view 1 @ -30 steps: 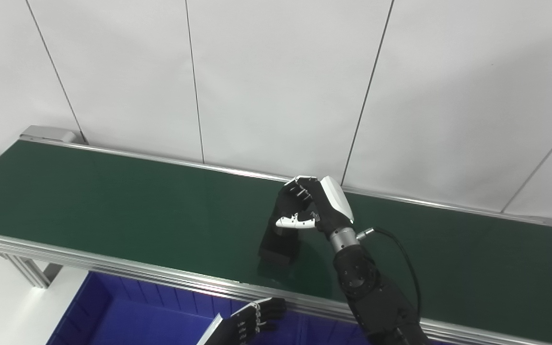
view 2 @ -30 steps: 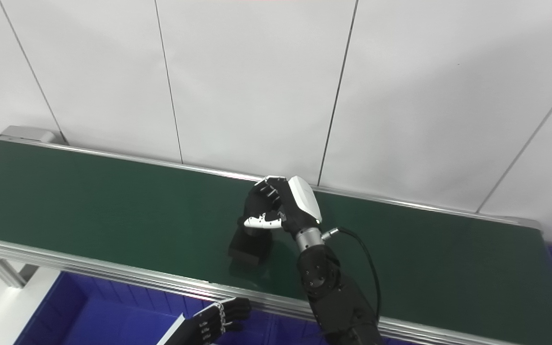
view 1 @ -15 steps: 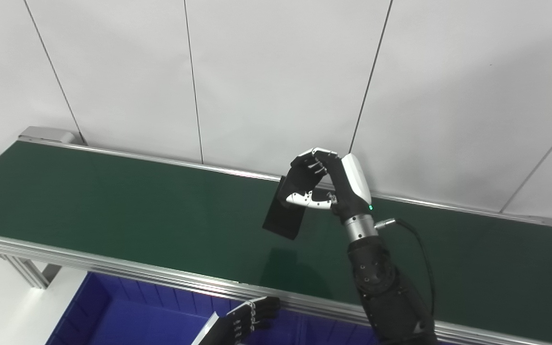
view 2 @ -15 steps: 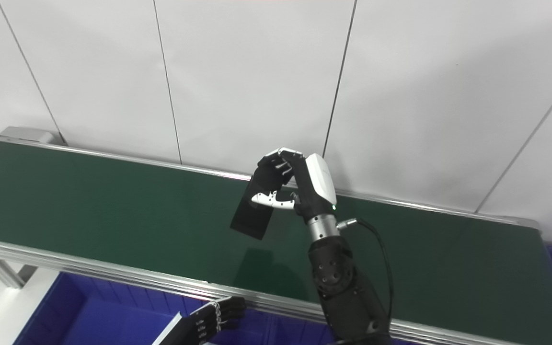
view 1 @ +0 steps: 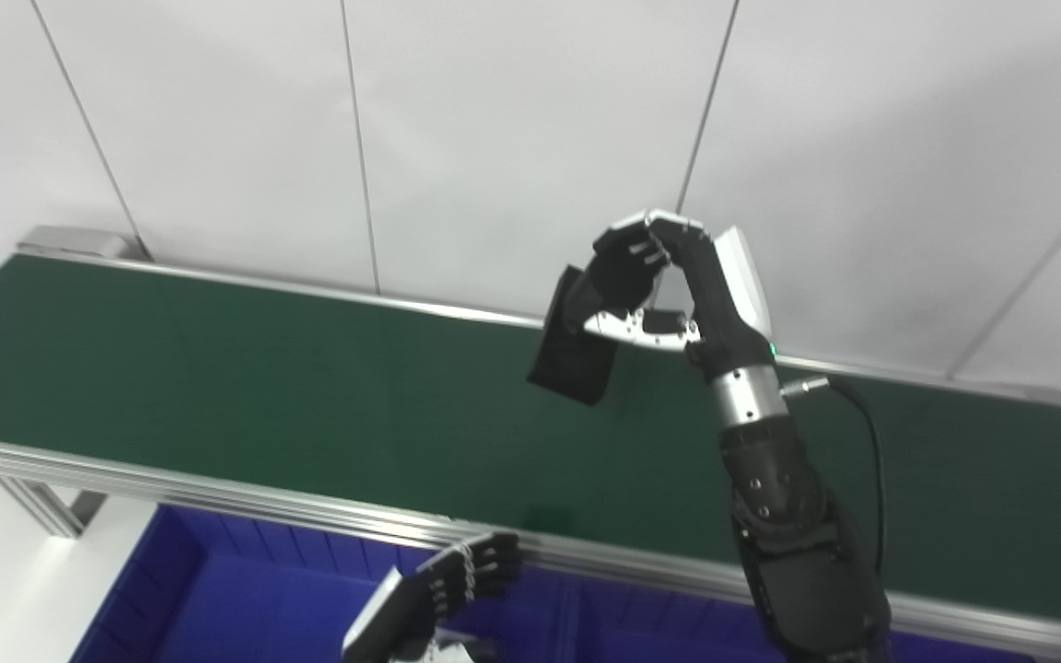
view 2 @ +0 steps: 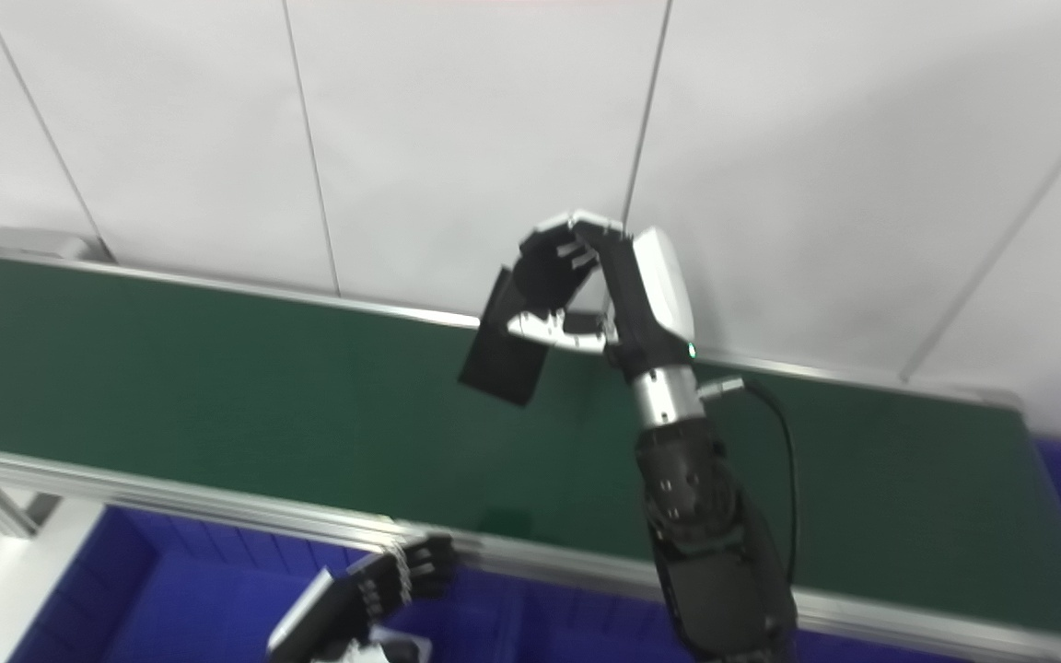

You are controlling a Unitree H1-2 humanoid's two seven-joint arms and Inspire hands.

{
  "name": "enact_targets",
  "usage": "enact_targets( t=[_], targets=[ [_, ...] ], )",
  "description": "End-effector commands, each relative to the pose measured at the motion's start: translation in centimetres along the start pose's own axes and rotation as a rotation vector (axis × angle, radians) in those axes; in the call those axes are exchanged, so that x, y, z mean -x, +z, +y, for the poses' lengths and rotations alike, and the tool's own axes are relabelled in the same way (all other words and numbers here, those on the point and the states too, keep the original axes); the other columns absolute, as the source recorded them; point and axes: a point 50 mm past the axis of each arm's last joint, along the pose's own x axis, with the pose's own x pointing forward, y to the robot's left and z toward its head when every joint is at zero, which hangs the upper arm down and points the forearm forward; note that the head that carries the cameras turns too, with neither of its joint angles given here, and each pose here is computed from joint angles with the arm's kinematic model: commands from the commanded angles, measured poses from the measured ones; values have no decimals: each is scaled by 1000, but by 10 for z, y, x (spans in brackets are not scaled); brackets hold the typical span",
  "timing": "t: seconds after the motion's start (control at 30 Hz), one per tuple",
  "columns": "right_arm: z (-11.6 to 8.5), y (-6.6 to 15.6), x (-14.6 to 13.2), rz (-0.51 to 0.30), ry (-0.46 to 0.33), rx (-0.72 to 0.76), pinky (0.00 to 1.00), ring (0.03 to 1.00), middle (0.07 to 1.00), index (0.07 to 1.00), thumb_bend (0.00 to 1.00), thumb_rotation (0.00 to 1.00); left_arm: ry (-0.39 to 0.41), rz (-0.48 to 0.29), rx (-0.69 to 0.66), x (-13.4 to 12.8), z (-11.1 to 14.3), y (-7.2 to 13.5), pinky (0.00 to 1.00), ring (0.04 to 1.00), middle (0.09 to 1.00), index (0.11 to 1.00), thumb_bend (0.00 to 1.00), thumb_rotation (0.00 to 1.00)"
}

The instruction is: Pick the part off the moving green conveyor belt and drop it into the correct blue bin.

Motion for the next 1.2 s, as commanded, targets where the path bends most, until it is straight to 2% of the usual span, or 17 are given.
enact_targets(
  t=[0.0, 0.3, 0.57, 0.7, 0.9, 1.17],
  targets=[
    [-15, 19, -8, -53, -38, 0, 351, 459, 521, 506, 498, 0, -14, -72, -38, -8, 5, 17, 738, 774, 809, 816, 901, 496],
    [-42, 41, 40, -41, -59, 14, 346, 461, 516, 508, 499, 0, -2, -94, -36, -8, 10, 27, 701, 751, 785, 800, 935, 513],
    [-57, 52, 87, -34, -63, 28, 340, 456, 516, 520, 498, 0, -5, -100, -20, -5, 8, 37, 717, 757, 791, 809, 957, 531],
    [-60, 60, 109, -24, -68, 31, 340, 453, 512, 528, 497, 0, -1, -94, -12, -3, 8, 42, 733, 763, 789, 803, 968, 530],
    [-59, 71, 139, 35, -80, 14, 340, 450, 511, 529, 497, 0, 2, -95, 1, 0, 9, 48, 731, 761, 783, 802, 973, 541],
    [-50, 75, 170, 100, -69, 12, 339, 452, 514, 526, 497, 0, 0, -99, 4, 3, 13, 55, 730, 758, 771, 803, 969, 549]
  ],
)
